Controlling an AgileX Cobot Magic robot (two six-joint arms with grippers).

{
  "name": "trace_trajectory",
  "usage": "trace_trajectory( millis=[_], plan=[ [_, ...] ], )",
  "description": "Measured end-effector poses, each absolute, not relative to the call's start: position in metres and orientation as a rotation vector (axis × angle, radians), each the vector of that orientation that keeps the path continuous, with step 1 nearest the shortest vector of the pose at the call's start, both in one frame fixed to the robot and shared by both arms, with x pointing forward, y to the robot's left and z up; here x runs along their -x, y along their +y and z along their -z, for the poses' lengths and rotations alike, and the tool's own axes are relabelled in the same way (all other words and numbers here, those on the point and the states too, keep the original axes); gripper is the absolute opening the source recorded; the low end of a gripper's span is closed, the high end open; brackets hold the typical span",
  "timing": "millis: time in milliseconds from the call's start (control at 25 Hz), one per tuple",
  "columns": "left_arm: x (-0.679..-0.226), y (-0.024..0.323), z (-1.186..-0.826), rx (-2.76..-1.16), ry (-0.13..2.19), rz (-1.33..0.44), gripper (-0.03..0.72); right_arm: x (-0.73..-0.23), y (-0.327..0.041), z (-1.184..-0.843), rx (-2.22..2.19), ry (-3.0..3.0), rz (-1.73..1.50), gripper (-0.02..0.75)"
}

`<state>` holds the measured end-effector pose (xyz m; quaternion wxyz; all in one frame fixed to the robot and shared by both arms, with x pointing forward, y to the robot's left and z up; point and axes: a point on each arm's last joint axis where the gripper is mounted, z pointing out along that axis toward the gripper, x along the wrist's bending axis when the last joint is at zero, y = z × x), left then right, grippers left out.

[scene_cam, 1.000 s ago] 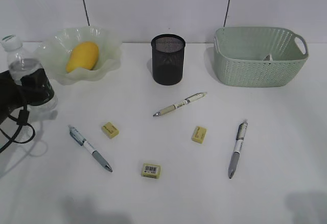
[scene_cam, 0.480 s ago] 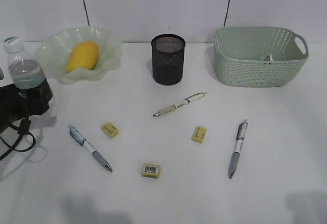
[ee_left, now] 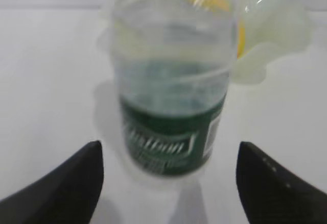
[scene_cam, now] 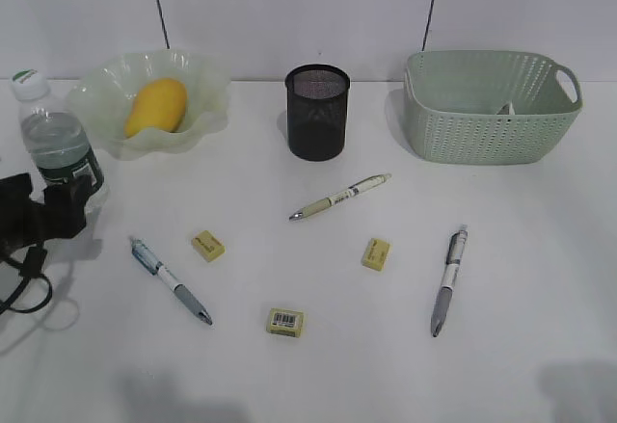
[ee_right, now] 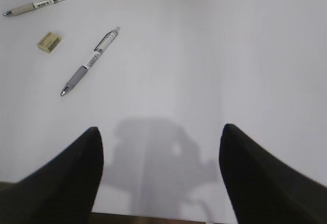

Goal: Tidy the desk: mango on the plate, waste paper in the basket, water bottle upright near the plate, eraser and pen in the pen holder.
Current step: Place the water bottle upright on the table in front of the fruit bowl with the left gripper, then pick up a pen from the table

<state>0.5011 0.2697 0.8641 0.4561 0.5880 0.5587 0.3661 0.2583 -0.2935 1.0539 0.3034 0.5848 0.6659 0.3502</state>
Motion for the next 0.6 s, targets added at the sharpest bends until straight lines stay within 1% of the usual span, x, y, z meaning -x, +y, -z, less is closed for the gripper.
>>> trace_trajectory(
  millis=[280, 440, 600],
  plan=[
    [-0.478, 0.272, -0.873, -1.461, 1.388, -0.895, 0.616, -0.258, -0.293, -1.054, -1.550, 1.765, -0.928, 0.561],
    [-0.460, 0.271, -0.887, -1.427, 1.369, -0.859, 0.603, -0.258, -0.293, -1.054, -1.550, 1.765, -0.927, 0.561],
    [-0.448, 0.271, -0.908, -1.380, 1.324, -0.859, 0.595, -0.258, -0.293, -1.054, -1.550, 1.765, -0.927, 0.561]
  ],
)
